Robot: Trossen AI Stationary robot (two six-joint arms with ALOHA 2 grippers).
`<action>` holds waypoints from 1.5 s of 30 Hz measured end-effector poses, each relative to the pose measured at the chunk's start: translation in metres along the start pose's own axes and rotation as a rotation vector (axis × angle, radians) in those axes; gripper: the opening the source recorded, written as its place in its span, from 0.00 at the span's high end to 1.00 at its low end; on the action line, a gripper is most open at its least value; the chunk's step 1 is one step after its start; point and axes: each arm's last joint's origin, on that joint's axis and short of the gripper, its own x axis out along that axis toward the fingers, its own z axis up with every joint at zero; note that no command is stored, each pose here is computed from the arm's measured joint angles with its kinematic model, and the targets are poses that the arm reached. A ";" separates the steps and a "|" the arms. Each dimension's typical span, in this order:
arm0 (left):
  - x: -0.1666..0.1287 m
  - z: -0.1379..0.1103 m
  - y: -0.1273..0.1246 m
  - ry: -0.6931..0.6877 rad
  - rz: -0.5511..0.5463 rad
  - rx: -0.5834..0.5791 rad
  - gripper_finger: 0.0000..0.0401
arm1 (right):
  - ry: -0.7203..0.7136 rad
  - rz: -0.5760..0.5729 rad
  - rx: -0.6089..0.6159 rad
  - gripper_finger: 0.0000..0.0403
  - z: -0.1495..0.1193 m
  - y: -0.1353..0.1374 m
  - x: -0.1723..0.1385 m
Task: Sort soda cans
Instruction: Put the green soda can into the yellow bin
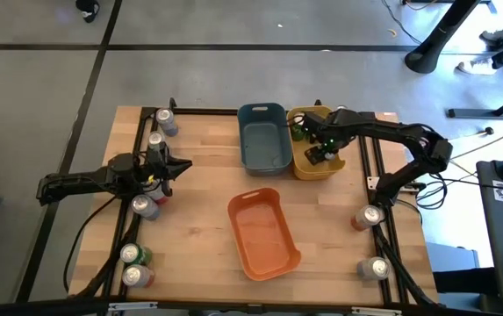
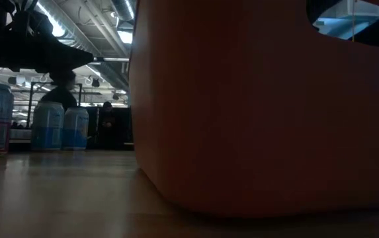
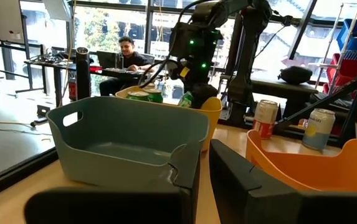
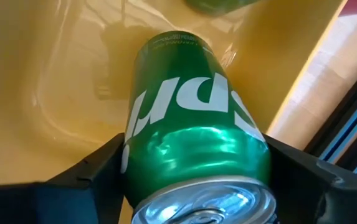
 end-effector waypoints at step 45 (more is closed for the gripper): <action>-0.003 0.035 -0.002 0.009 0.028 -0.047 0.24 | -0.487 0.078 -0.072 0.09 -0.064 0.007 -0.149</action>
